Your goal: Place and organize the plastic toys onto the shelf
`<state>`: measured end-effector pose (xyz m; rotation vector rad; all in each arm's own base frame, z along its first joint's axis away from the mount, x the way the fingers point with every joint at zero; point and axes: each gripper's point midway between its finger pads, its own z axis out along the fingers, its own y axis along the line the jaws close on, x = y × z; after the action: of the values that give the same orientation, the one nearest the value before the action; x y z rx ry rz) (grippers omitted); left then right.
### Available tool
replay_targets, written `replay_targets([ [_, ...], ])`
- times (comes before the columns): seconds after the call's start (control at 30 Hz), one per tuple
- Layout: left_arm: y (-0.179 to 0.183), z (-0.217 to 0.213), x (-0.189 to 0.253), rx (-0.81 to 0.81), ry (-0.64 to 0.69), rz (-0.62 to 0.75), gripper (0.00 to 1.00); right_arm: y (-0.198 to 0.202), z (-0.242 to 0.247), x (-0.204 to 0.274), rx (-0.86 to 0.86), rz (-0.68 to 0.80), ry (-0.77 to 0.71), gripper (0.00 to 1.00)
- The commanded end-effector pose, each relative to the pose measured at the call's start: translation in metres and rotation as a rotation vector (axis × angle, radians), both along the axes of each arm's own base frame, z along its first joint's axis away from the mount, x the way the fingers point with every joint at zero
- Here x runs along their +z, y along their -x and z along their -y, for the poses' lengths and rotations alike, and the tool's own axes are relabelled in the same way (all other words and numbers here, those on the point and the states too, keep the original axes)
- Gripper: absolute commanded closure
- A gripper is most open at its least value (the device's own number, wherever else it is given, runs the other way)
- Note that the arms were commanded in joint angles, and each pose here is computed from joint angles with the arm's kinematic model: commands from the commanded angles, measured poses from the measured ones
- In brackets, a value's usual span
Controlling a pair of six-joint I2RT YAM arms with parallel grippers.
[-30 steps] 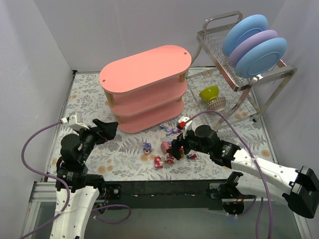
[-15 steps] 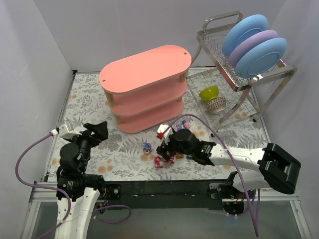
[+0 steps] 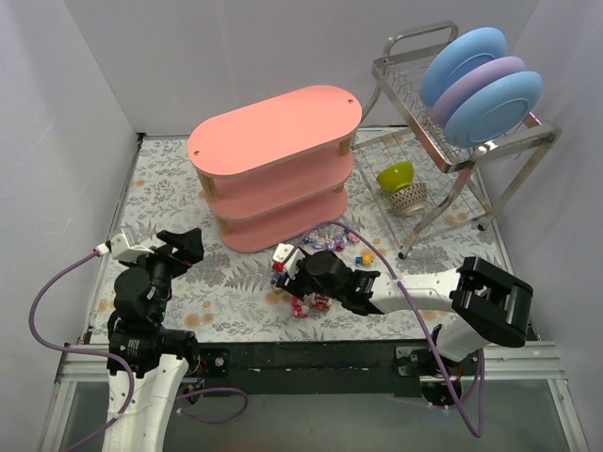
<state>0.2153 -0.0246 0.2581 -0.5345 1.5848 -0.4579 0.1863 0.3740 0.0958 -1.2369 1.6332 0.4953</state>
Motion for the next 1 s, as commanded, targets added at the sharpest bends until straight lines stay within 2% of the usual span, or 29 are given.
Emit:
replay_targets([
  [0.0,-0.002,-0.001,-0.005,0.007,-0.005,-0.023,0.02,-0.009,-0.023,0.03,-0.007,0.068,-0.088,0.41],
  [0.2,-0.002,-0.001,-0.006,0.004,-0.005,-0.025,0.02,-0.01,-0.032,0.025,-0.004,0.072,-0.081,0.48],
  [0.4,-0.002,0.0,-0.005,0.002,-0.006,-0.02,0.02,-0.015,-0.035,0.022,-0.017,0.092,-0.064,0.63],
  [0.5,-0.002,-0.001,-0.005,0.004,-0.005,-0.021,0.02,-0.017,-0.034,0.024,-0.02,0.112,-0.056,0.73],
  [0.53,-0.002,-0.001,-0.005,0.004,-0.005,-0.021,0.02,-0.017,-0.034,0.024,-0.019,0.117,-0.051,0.82],
  [0.63,-0.002,0.0,-0.005,0.002,-0.006,-0.02,0.02,-0.02,-0.034,0.028,-0.012,0.15,-0.043,0.99],
  [0.97,-0.002,0.0,-0.006,0.002,-0.006,-0.023,0.02,-0.039,-0.048,0.076,-0.005,0.359,-0.098,0.99],
])
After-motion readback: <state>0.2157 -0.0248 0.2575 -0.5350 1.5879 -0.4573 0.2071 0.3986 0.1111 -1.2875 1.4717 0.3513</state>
